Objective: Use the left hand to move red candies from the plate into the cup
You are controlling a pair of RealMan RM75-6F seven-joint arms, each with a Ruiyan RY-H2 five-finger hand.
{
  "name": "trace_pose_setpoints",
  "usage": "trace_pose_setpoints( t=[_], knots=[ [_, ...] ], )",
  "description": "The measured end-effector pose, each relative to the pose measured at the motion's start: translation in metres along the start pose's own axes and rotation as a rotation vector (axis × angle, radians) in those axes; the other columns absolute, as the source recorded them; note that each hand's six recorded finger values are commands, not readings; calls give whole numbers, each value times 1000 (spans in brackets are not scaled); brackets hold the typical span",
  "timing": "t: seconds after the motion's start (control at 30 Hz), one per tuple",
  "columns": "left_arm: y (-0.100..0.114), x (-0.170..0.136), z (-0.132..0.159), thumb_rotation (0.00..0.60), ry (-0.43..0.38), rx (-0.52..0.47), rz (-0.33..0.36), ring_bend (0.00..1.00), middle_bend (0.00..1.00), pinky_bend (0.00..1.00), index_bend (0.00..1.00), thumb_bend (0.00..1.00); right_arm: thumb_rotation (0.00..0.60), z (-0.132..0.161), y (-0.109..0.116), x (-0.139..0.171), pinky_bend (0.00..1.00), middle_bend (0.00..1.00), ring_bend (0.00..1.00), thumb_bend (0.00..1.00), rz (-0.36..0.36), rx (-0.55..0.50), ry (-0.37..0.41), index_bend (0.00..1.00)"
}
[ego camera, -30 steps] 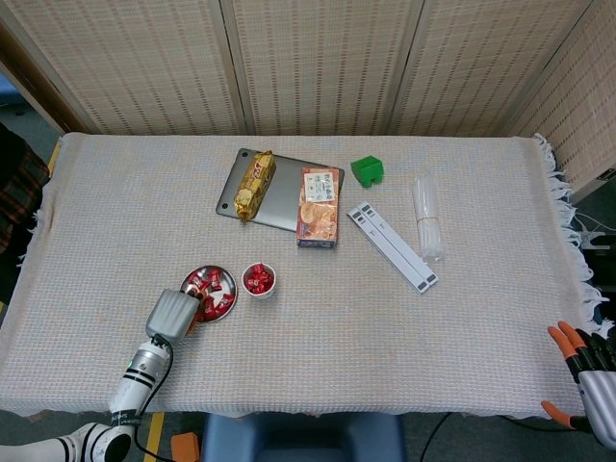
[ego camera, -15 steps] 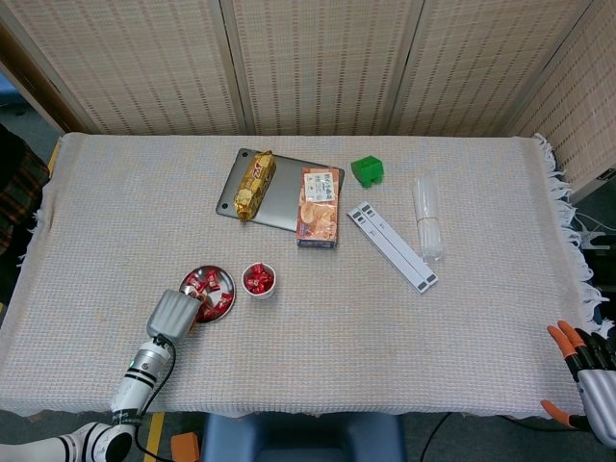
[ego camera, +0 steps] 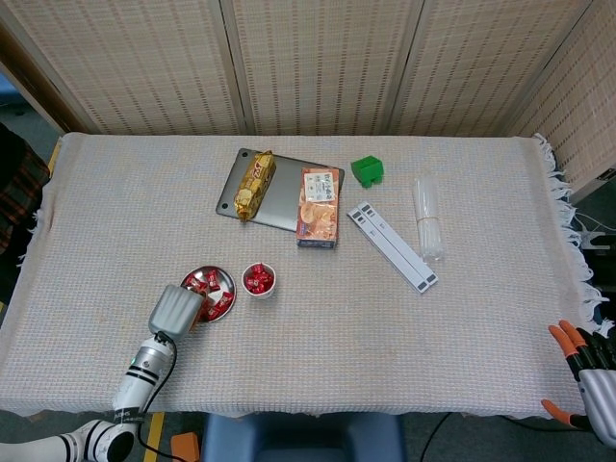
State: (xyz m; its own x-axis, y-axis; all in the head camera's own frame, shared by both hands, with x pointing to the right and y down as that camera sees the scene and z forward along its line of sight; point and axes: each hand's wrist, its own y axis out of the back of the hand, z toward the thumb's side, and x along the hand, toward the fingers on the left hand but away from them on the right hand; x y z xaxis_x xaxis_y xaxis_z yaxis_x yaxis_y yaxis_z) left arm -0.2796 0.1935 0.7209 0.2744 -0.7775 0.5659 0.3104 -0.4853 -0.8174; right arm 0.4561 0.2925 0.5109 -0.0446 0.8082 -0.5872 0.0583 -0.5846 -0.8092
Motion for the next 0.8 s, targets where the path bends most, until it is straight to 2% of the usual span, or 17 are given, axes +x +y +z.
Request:
trace_pose_setpoints(
  t=[0.3,0.57,0.7,0.8],
  knots=[
    [33,8,5,600,-3,-50,85,655,663,1000,583,386,600,-1,0,-1,0,0,0,44,1,-1,-2,0],
    [95,42,44,600,-49,-142,212,664,654,1000,570,385,600,-3,0,-4,0,0,0,44,8,-5,-12,0],
    [110,53,60,600,-59,-162,239,664,653,1000,567,385,600,-4,2,-4,0,0,0,44,5,-10,-16,0],
    [110,56,65,600,-64,-157,238,664,649,1000,565,385,600,-7,4,-3,0,0,0,44,-6,-18,-24,0]
  ],
)
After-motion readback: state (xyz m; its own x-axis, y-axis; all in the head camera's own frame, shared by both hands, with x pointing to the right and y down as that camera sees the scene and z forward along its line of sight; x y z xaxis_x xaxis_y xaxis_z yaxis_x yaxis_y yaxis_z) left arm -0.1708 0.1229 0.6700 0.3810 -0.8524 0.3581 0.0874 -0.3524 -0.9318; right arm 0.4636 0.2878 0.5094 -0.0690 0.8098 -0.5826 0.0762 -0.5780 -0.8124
